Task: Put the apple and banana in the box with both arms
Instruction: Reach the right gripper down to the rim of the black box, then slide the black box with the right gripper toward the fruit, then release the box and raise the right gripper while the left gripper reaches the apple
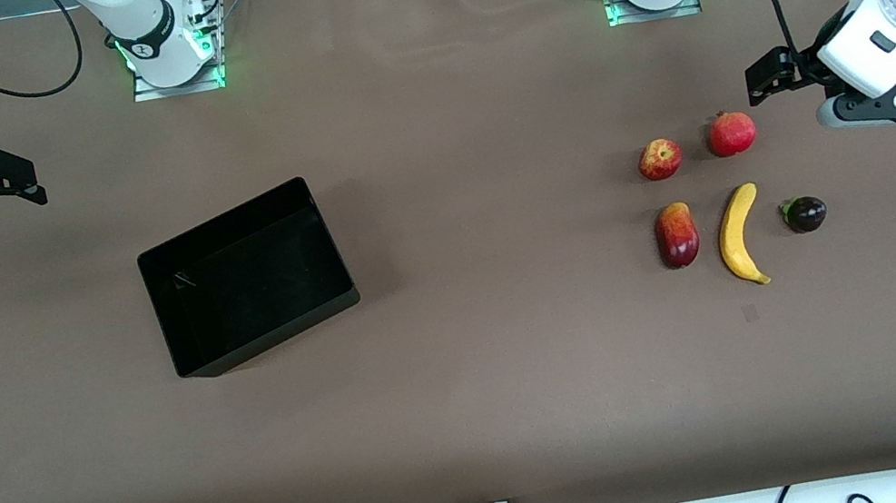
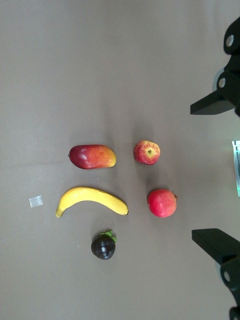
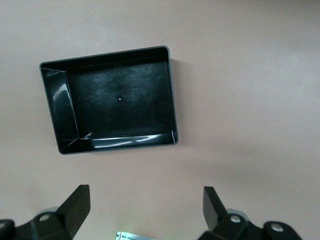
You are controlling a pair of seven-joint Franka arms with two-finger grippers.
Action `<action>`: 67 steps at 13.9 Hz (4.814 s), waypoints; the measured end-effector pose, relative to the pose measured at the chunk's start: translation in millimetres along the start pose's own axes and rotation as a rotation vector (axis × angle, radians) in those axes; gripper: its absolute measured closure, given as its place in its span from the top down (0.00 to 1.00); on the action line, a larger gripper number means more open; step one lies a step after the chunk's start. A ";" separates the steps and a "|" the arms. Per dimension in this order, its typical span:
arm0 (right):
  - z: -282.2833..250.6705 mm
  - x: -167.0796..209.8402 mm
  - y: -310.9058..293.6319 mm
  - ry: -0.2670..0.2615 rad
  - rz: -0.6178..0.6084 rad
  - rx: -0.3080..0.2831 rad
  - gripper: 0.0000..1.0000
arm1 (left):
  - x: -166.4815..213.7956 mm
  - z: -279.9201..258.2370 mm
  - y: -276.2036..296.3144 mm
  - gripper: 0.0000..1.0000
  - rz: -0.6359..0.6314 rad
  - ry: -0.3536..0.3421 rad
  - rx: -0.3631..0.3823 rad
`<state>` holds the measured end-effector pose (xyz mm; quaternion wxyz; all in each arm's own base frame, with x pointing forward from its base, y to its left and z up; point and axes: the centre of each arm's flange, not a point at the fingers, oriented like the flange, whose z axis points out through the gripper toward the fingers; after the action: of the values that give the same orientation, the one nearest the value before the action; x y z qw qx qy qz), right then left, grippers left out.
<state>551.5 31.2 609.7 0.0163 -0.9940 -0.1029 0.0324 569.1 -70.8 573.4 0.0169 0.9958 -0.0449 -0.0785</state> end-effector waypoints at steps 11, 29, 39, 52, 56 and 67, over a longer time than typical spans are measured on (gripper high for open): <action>42.3 18.4 6.6 -0.013 0.002 -0.027 1.00 | 2.0 1.7 -9.4 1.00 -0.036 -0.003 -0.002; 369.9 74.1 31.8 -0.065 0.024 -0.040 0.38 | 2.1 -1.0 -7.5 1.00 -0.040 0.002 -0.002; 324.2 107.7 -34.9 -0.030 0.102 0.033 0.05 | 2.3 -0.3 -5.8 1.00 -0.036 0.000 -0.002; 347.4 82.9 -453.9 0.000 0.243 0.151 0.05 | 9.5 13.9 6.7 1.00 -0.016 -0.030 -0.012; 384.8 75.5 -473.1 0.007 0.218 0.123 0.05 | 18.1 30.1 12.6 1.00 -0.001 -0.060 -0.014; 230.8 131.4 -355.9 0.123 0.242 0.061 0.93 | 24.9 161.9 38.7 1.00 0.072 -0.078 0.052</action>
<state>591.8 412.3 385.4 0.0489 -0.9983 0.0200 -0.0239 564.7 -115.9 411.2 -0.0079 0.9898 -0.0833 -0.1153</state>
